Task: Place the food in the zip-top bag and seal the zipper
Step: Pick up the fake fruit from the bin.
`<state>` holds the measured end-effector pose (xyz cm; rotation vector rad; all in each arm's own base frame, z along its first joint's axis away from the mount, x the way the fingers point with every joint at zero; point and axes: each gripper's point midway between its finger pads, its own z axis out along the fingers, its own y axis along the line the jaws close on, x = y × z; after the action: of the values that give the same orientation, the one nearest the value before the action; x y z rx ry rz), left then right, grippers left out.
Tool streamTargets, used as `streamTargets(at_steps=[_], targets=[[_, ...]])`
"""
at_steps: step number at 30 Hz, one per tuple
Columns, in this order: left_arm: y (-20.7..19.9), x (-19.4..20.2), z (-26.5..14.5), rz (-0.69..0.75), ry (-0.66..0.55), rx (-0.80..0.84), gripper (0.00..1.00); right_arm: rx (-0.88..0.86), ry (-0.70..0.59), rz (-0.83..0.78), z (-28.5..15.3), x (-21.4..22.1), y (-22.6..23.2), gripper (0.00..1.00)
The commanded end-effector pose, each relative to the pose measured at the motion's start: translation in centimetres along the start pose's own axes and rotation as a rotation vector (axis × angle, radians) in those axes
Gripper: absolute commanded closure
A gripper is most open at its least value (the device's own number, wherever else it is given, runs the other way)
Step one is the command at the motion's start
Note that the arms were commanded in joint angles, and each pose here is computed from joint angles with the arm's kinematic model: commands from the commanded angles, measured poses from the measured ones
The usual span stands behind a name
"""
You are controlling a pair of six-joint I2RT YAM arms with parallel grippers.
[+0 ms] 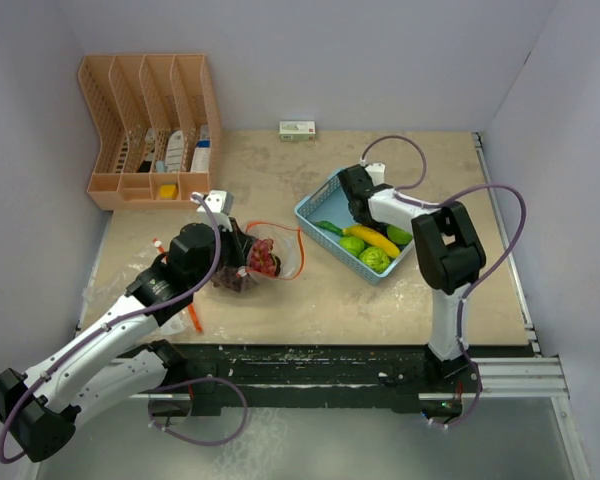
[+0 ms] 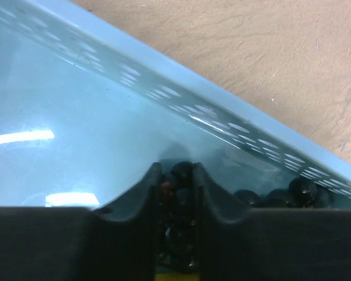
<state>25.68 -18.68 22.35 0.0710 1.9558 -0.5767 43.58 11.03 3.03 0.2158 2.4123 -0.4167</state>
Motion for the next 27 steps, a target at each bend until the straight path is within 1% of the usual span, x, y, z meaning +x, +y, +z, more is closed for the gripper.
streamTargets(at_steps=[1,2,3,5,11,16,21,23,27], targets=[[-0.5,-1.3,0.2,-0.014,-0.054,0.02,1.0,-0.038,0.023,0.013,-0.6,0.5,0.3,0.84],[-0.5,-1.3,0.2,-0.014,-0.054,0.02,1.0,-0.052,0.012,0.022,-1.0,0.0,0.4,0.91],[-0.5,-1.2,0.2,-0.014,-0.053,0.02,1.0,-0.063,0.0,0.03,-1.6,-0.5,0.4,0.95],[-0.4,-1.3,0.2,-0.014,-0.055,0.017,1.0,-0.095,-0.037,0.054,-2.9,-2.1,0.3,1.0],[-0.2,-1.4,0.1,-0.014,-0.057,0.004,1.0,-0.244,-0.191,0.136,-8.9,-7.6,-0.1,1.0],[-0.1,-1.3,0.1,-0.012,-0.057,-0.002,1.0,-0.337,-0.23,0.142,-12.0,-8.9,-0.3,1.0],[-0.2,-1.4,0.3,-0.012,-0.056,0.001,1.0,-0.46,-0.296,0.153,-15.6,-10.7,0.1,1.0],[-0.2,-1.4,0.4,-0.011,-0.057,0.001,1.0,-0.527,-0.312,0.148,-17.2,-11.0,0.3,1.0],[-0.4,-1.6,0.6,-0.016,-0.054,0.0,1.0,-0.715,-0.388,0.143,-21.6,-12.1,1.1,1.0]])
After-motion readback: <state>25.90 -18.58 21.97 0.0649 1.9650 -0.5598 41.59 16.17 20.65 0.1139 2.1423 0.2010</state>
